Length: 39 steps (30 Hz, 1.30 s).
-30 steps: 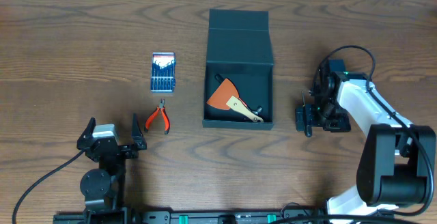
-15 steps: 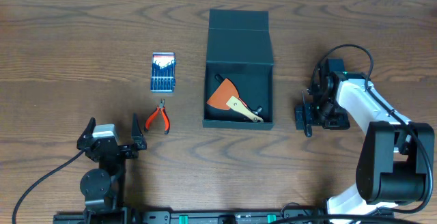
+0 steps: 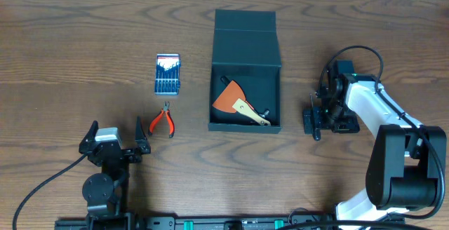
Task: Pack container
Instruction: 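Lower the right gripper around the screwdriver's black handle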
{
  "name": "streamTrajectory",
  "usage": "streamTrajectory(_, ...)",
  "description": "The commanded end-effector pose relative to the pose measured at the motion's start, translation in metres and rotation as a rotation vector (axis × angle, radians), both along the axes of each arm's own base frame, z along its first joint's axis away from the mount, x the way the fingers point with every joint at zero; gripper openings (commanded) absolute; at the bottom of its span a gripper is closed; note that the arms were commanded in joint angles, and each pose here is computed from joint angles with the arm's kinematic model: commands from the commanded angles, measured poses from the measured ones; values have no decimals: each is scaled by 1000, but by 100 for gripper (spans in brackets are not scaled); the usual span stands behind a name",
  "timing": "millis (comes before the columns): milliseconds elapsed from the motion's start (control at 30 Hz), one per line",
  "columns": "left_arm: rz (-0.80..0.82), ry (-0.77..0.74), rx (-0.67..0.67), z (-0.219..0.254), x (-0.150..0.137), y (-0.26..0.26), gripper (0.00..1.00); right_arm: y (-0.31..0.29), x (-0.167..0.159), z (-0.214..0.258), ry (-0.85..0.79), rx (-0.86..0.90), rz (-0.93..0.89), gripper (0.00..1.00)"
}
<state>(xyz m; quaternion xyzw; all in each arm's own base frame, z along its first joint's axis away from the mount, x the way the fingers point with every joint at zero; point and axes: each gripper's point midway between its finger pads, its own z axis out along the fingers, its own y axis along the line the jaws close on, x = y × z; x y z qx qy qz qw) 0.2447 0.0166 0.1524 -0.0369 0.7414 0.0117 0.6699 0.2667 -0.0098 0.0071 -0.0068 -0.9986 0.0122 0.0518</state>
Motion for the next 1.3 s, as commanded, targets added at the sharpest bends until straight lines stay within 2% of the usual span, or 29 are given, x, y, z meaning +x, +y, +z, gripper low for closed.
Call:
streamTrajectory(0,-18,46,12,-14,-1,-3,98,-2,0,-1,4,1,4,99)
streamTrajectory(300,-18,46,12,-14,-1,-3,99,-8,-1,-3,16,-36,8,99)
streamTrajectory(567,-18,46,12,-14,-1,-3,99,-7,-17,-28,132,-32,12,99)
streamTrajectory(967,-18,46,12,-14,-1,-3,98,-5,-17,-32,138,-17,7,99)
streamTrajectory(1133,-18,46,12,-14,-1,-3,99,-5,-19,-31,146,-17,6,90)
streamTrajectory(1267,-18,46,12,-14,-1,-3,98,-4,-21,-31,154,-17,7,73)
